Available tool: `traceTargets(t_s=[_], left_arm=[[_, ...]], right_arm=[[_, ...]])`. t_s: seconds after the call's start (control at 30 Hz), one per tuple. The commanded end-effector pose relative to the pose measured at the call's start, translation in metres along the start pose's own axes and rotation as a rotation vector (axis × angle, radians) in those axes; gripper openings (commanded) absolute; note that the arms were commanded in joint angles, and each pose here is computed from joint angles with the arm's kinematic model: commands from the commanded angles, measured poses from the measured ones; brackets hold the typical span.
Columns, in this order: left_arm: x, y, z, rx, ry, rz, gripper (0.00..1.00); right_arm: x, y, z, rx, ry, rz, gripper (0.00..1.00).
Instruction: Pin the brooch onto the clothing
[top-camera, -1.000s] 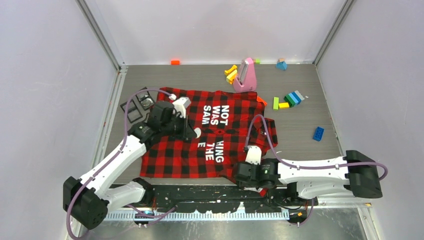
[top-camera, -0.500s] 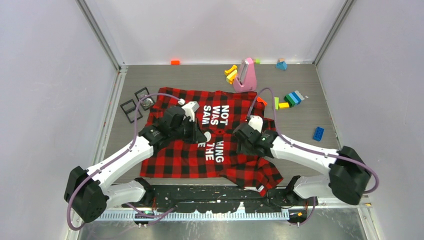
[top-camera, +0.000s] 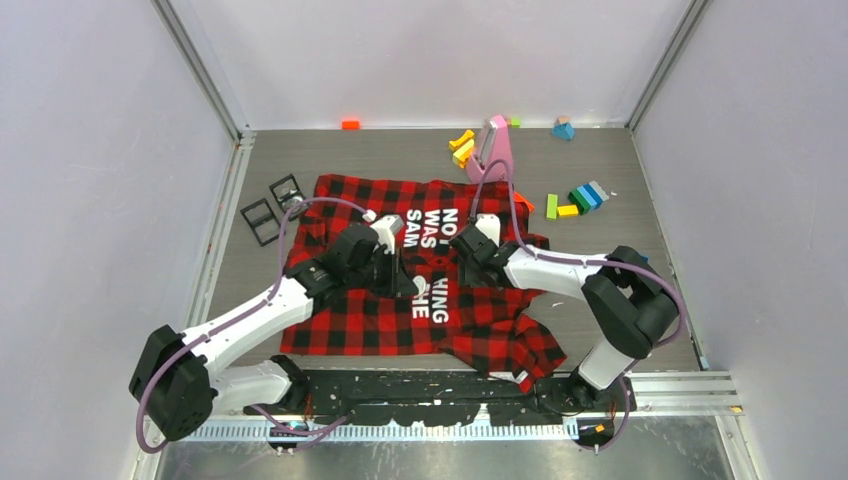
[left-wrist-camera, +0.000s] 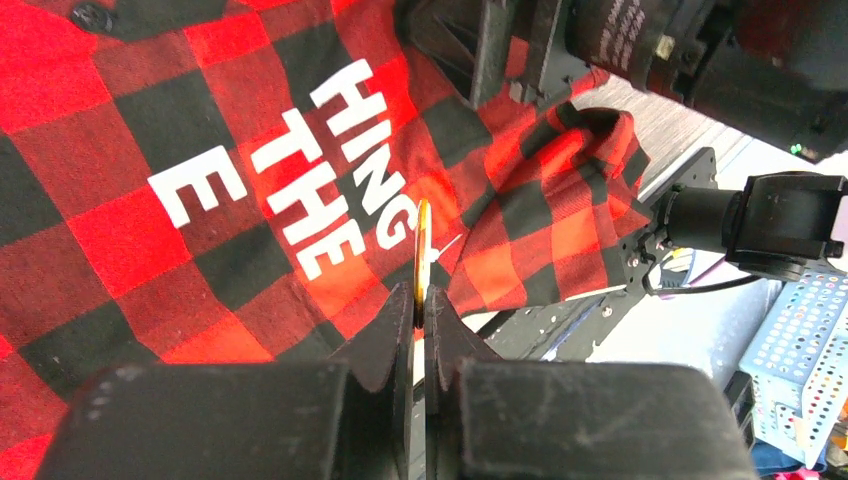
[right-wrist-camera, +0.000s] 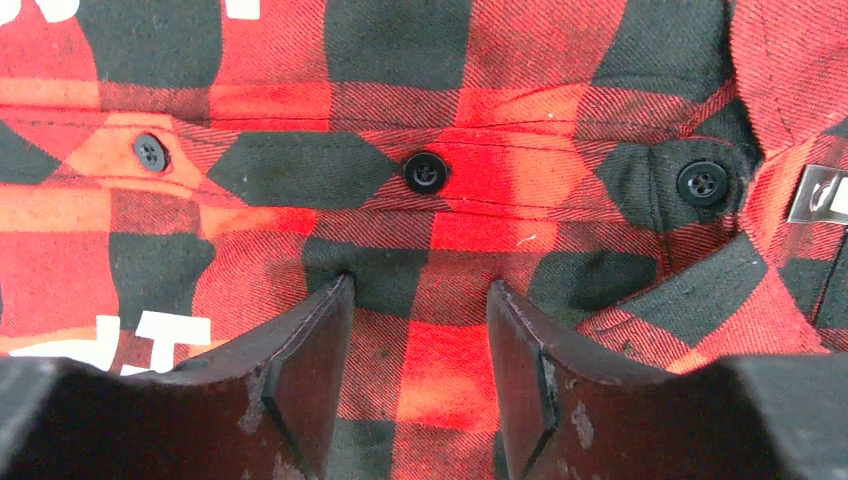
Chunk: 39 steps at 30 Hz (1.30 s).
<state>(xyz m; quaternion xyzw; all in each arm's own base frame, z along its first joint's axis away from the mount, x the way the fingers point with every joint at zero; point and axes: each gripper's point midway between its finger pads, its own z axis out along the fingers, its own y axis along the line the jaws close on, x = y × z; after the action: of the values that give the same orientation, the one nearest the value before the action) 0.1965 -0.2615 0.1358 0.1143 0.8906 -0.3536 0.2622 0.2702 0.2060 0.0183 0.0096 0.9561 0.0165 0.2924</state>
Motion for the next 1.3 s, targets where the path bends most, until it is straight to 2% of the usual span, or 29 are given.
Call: traceTargets(t_s=[0.0,0.27,0.47,0.6,0.8,1.17,1.23,1.27], left_arm=[[-0.009,-0.009,0.003,0.029,-0.047,0.001,0.00],[-0.002,-0.012,0.010,0.032,-0.026,0.004,0.00],[0.002,-0.015,0.019,0.024,-0.020,0.004,0.00],[0.001,-0.016,0.024,0.020,-0.028,0.007,0.00],[0.000,-0.018,0.028,0.024,-0.019,0.011,0.00],[0.006,-0.015,0.029,0.006,-0.017,0.007,0.00],[0.007,-0.015,0.031,0.003,-0.015,0.011,0.00],[0.008,-0.015,0.032,0.001,-0.014,0.012,0.00]], right_arm=[[-0.021,0.000,0.021,0.004,-0.050,0.028,0.57],[-0.030,0.002,0.030,-0.024,-0.036,0.014,0.59],[-0.040,0.011,-0.009,-0.120,-0.055,0.046,0.63],[-0.028,0.016,-0.033,-0.156,-0.051,0.026,0.63],[-0.011,0.026,-0.041,-0.156,-0.053,-0.030,0.60],[0.009,0.021,-0.015,-0.050,-0.011,-0.057,0.44],[0.011,0.020,-0.013,-0.048,-0.012,-0.052,0.36],[0.010,0.021,-0.013,-0.052,-0.017,-0.047,0.27]])
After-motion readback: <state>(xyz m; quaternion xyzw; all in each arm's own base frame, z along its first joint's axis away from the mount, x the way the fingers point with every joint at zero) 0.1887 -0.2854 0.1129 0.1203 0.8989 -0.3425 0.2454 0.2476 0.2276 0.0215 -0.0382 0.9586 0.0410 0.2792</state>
